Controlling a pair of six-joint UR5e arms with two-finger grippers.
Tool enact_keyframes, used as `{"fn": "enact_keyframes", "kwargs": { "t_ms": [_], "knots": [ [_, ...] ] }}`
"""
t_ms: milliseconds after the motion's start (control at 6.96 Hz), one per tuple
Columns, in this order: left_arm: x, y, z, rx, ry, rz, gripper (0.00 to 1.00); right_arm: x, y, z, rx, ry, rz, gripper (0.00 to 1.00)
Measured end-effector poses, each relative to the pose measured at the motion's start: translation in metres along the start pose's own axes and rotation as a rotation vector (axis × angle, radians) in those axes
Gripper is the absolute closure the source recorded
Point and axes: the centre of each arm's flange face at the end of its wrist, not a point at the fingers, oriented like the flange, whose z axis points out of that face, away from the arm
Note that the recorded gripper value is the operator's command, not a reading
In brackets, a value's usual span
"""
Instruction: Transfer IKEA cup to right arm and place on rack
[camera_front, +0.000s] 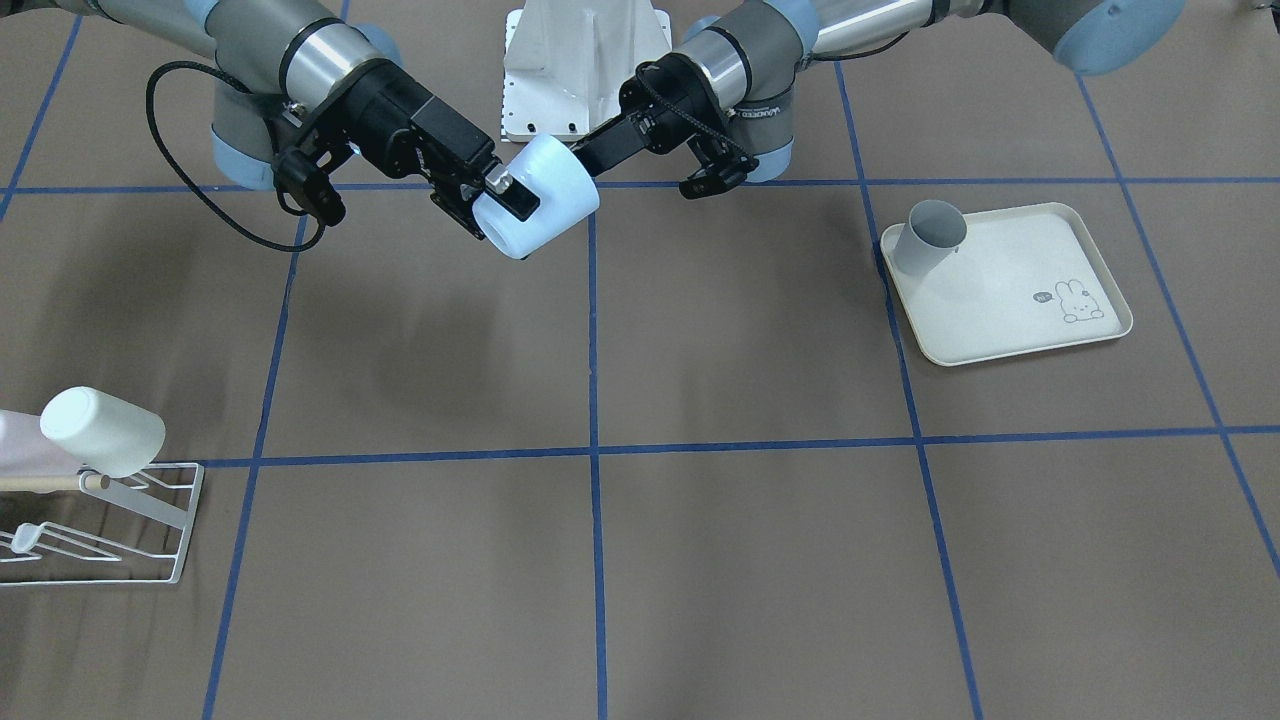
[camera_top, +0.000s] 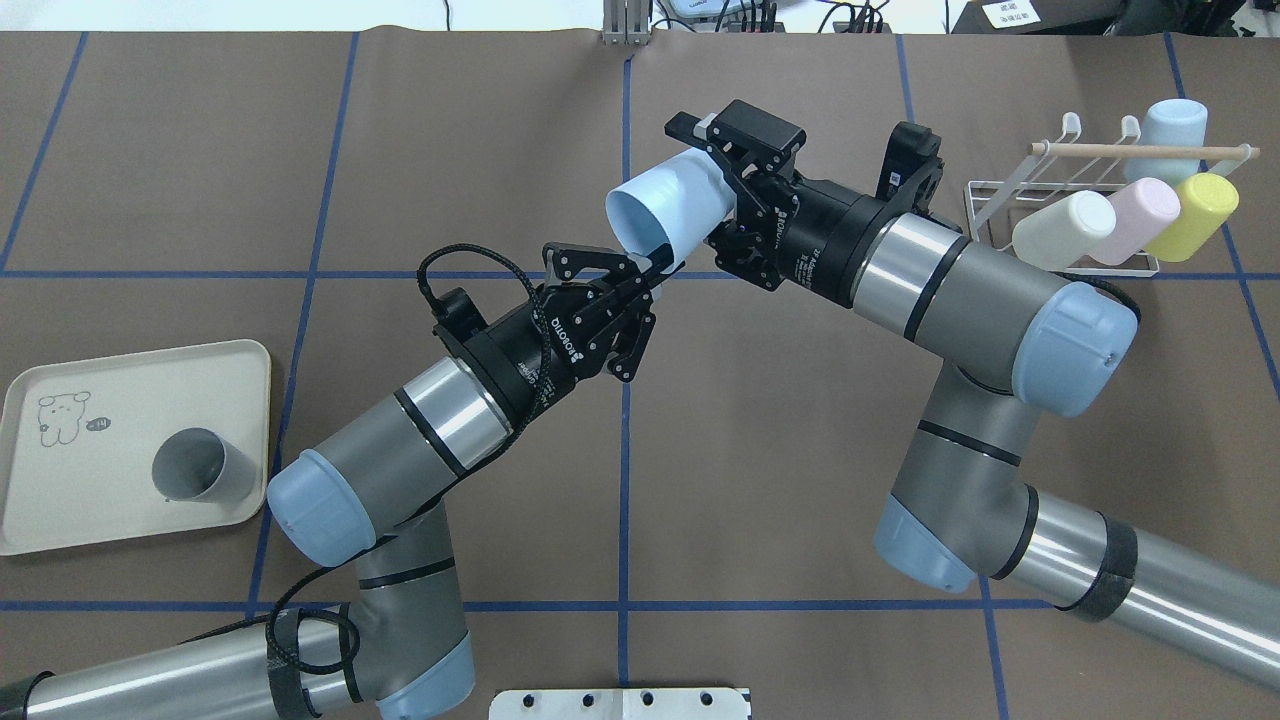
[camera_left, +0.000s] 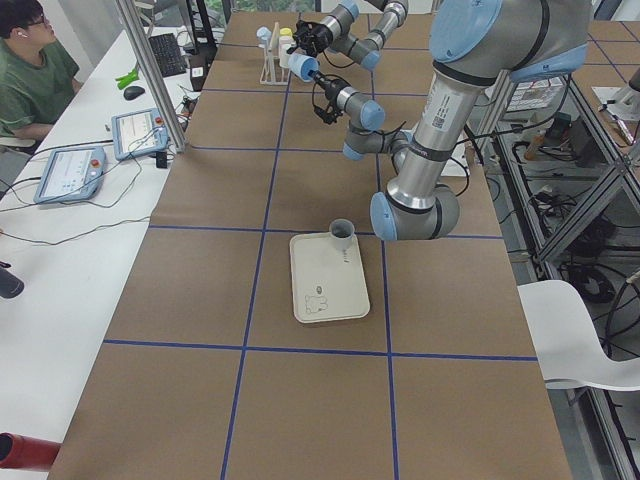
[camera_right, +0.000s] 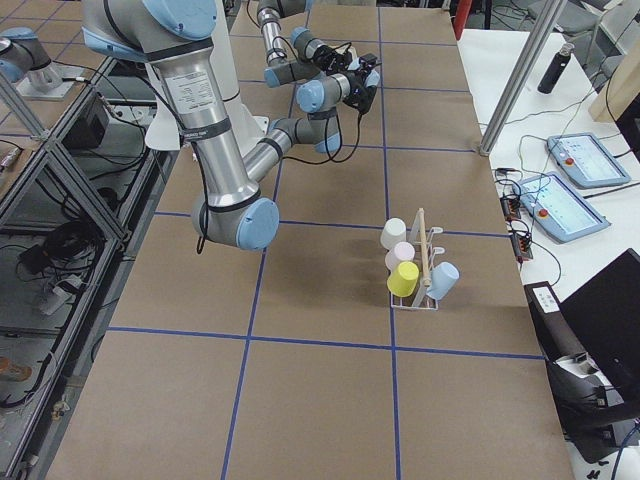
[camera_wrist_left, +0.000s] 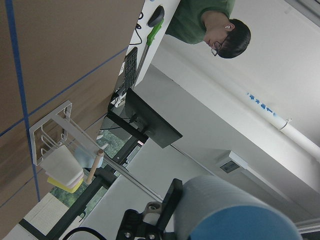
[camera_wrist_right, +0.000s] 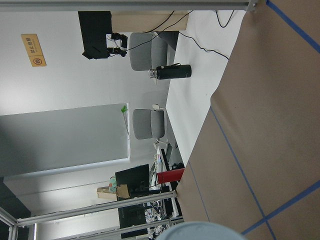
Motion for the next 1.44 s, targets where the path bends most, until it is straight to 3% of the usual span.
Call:
{"fn": "enact_keyframes", "kwargs": {
  "t_ms": [144,287,862,1436],
  "knots": [
    [-0.001,0.001,0.000,-0.001,0.000,-0.002,0.26,0.001,-0.001,0.000,0.001,0.002,0.000,1.00],
    [-0.001,0.003,0.001,-0.004,0.001,-0.004,0.00,0.002,-0.002,0.001,0.004,0.004,-0.002,1.00],
    [0.004,0.006,0.003,-0.011,0.011,0.015,0.00,0.007,-0.015,0.002,0.036,0.012,-0.078,1.00],
    [0.005,0.002,0.002,-0.009,0.008,0.052,0.00,-0.014,-0.087,-0.008,0.176,0.003,-0.193,1.00]
  ]
}}
